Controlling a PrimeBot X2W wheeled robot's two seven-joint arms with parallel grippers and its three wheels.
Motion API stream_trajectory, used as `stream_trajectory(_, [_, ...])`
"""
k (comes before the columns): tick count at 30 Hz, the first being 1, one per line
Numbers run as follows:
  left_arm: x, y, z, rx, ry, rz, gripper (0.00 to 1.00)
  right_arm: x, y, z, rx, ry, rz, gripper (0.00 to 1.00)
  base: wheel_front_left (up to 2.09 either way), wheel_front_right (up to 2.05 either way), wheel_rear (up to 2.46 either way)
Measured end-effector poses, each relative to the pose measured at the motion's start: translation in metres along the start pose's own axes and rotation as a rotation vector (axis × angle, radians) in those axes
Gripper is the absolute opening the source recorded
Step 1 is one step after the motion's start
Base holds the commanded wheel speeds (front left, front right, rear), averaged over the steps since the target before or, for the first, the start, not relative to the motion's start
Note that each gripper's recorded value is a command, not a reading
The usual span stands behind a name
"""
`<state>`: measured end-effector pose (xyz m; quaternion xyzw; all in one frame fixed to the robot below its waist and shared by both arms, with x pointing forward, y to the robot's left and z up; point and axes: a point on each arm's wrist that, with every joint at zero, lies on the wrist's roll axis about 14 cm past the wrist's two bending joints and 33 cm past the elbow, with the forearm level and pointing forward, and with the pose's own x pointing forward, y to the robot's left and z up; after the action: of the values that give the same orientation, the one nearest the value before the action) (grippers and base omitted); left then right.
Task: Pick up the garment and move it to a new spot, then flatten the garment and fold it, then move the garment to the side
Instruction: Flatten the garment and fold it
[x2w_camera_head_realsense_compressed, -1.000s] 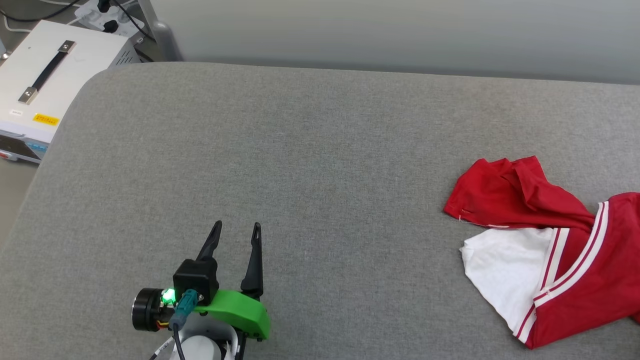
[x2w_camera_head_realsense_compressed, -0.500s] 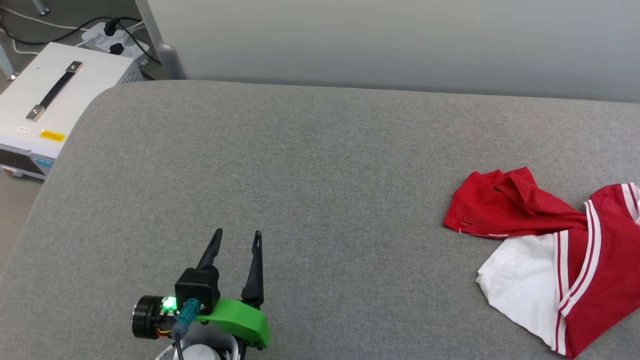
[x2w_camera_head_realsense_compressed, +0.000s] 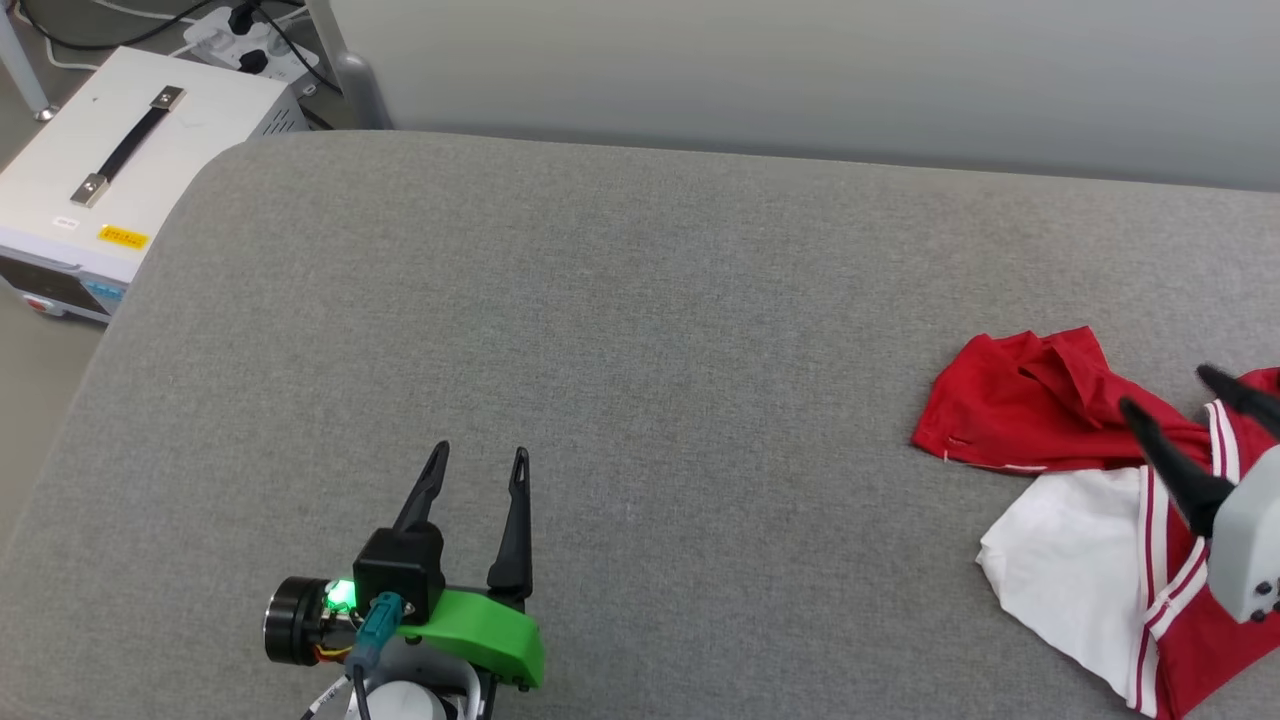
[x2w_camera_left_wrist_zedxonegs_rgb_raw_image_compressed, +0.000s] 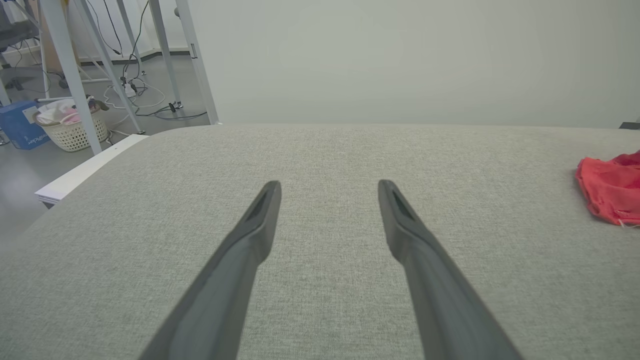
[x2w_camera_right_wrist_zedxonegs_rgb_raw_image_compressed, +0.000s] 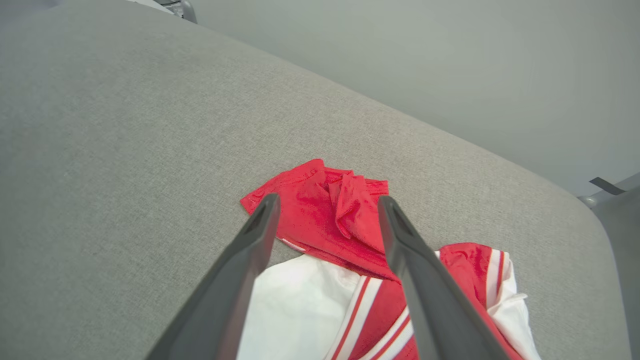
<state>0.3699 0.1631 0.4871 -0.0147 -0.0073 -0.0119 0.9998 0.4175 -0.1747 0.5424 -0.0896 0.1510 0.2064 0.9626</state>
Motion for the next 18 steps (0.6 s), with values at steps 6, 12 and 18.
stream_trajectory(6, [0.004,0.006,0.003,0.012,-0.011,0.022,1.00,0.006,0.034,-0.068,0.033,0.390,0.170,1.00,0.00,0.00,0.00])
stream_trajectory(12, [0.011,0.012,0.007,0.020,-0.025,0.042,1.00,0.012,0.056,-0.125,0.053,0.624,0.263,1.00,0.00,0.00,0.00])
stream_trajectory(18, [0.017,0.018,0.004,0.023,-0.015,0.065,1.00,0.028,0.069,-0.164,0.069,0.724,0.297,1.00,0.00,0.00,0.00])
